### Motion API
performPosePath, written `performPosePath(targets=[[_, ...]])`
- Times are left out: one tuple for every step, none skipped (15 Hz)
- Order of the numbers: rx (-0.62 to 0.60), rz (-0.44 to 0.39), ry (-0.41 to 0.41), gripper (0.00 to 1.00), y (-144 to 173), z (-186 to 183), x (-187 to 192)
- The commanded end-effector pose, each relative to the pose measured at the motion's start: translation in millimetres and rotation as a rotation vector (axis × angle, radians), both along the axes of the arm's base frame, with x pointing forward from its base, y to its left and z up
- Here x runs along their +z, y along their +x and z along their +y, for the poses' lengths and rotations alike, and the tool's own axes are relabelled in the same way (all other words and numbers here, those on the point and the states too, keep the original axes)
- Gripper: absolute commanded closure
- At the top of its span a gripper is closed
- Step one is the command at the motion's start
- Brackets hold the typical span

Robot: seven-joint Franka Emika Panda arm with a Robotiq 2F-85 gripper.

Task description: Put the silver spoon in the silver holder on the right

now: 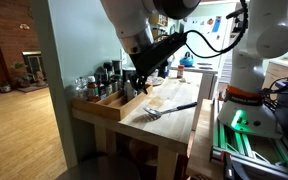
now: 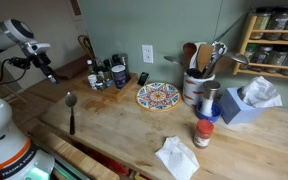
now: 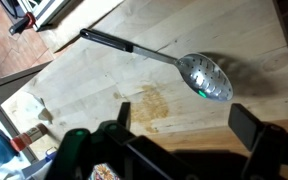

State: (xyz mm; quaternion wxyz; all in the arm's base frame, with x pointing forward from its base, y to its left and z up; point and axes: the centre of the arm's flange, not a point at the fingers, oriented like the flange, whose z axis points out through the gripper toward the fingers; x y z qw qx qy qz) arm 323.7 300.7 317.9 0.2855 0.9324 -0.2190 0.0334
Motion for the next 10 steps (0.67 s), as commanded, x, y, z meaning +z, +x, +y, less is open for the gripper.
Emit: performPosePath(targets=[[-0.031,0.035,-0.077,0.00,14,24,-32],[-0.035,0.040,-0.085,0.00,16,28,-40],[-0.037,0.051,-0.087,0.00,17,31,-47],[-0.039,0.060,-0.089,0.00,19,34,-55],[-0.037,0.054,-0.092,0.00,20,37,-61],[-0.036,0.062,-0.088,0.00,23,40,-68],[-0.032,0.067,-0.092,0.00,26,41,-74],[-0.032,0.070,-0.098,0.00,29,42,-81],[-0.032,0.074,-0.102,0.00,31,44,-85],[-0.031,0.077,-0.109,0.00,34,44,-91]])
